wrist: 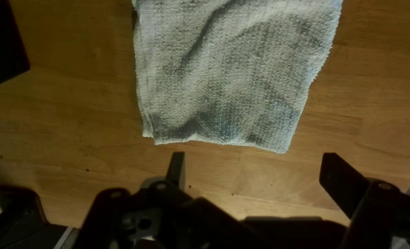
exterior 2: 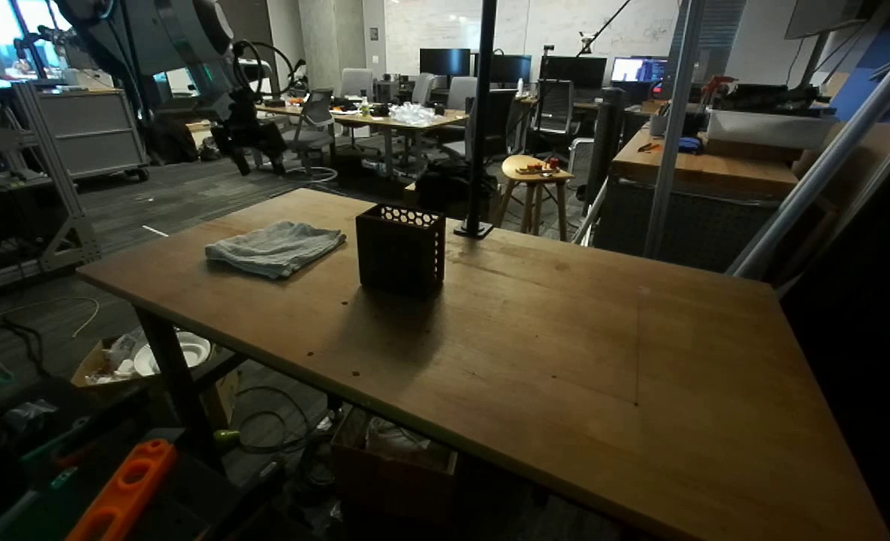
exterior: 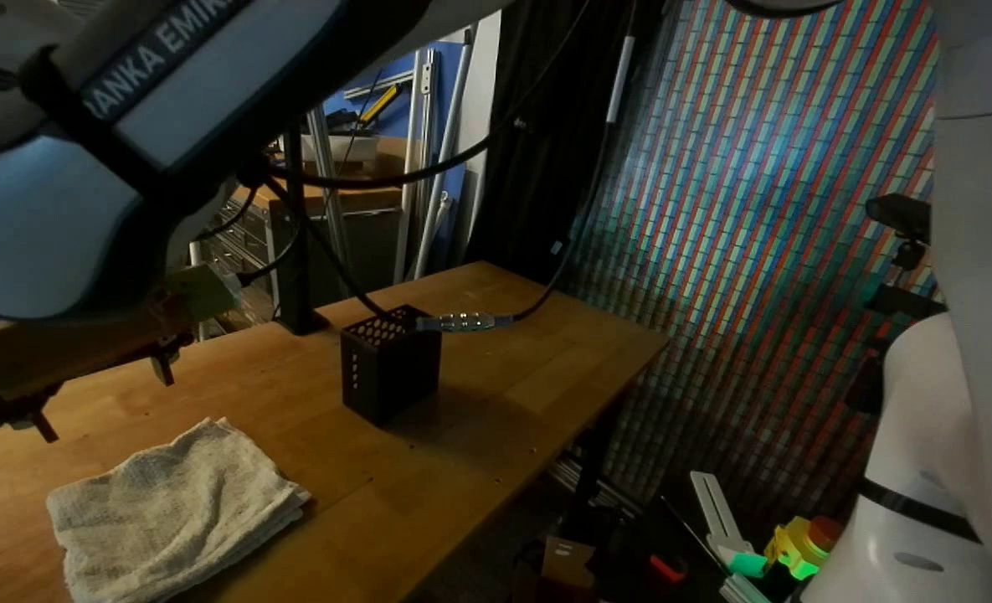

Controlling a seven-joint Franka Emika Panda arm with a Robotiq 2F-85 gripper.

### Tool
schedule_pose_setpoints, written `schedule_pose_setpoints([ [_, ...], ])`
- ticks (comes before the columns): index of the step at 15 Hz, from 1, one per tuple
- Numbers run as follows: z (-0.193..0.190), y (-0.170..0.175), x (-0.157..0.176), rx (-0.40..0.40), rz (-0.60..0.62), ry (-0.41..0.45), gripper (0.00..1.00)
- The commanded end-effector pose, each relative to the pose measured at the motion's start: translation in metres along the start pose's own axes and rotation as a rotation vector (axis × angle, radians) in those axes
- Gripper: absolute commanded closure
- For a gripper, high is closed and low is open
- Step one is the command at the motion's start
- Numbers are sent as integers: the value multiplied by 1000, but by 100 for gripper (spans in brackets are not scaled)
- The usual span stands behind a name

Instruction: Place the white towel in the basket

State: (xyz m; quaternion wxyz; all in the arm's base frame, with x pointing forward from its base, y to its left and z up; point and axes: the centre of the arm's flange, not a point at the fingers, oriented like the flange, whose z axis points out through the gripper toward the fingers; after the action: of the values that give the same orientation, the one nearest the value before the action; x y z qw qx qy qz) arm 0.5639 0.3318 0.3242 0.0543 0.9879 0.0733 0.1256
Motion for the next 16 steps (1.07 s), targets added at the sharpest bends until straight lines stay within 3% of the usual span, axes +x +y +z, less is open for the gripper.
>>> schedule_pose_setpoints([
  [1,30,17,11,43,-80,0,0],
  [11,146,33,-20,200,-210,-80,0],
  [15,169,25,-33,247,-272,-107,0],
  [16,170,22,-35,255,-284,-112,4],
])
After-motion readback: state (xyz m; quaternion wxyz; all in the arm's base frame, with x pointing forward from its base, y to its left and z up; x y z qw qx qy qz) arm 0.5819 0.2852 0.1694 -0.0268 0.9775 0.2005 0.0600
